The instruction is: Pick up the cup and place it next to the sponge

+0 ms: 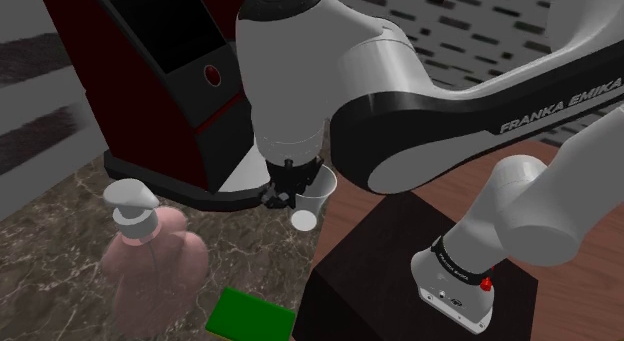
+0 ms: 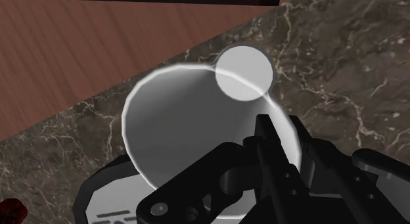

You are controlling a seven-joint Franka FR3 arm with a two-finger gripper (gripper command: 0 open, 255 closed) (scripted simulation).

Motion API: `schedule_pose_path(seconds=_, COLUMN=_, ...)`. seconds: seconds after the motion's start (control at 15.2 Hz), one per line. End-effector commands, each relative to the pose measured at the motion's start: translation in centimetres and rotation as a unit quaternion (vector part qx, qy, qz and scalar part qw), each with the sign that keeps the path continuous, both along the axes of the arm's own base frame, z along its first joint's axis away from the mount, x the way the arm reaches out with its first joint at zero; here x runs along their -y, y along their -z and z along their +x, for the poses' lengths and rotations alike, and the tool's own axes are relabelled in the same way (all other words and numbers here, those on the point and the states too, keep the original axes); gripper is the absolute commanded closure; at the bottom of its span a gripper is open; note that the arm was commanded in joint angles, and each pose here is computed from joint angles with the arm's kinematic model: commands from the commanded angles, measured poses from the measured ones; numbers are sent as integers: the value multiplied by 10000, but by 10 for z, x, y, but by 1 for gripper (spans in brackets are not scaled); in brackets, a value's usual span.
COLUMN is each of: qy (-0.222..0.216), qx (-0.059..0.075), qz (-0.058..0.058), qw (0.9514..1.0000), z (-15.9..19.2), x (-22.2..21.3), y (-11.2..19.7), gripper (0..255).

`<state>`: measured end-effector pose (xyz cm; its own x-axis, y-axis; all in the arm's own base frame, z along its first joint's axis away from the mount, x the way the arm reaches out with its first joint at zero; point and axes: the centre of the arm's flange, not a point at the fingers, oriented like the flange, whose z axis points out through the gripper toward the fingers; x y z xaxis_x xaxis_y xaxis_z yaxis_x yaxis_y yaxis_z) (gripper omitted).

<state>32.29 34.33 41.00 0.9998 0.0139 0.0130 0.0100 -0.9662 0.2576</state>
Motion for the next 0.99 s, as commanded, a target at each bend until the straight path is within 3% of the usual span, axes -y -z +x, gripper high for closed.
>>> schedule_pose_path(seconds=0.0, qy=0, qx=2, qz=2, qw=10000, z=-1, x=0, y=11, gripper=255)
schedule_pose_path(seconds=0.33, qy=0, qx=2, qz=2, qw=10000, z=-1, x=0, y=37, gripper=255)
schedule_pose_path(seconds=0.86, qy=0, qx=2, qz=2, qw=10000, z=-1, x=0, y=37, gripper=255)
schedule_pose_path(seconds=0.92, qy=0, qx=2, qz=2, qw=10000, z=-1, x=0, y=37, gripper=0)
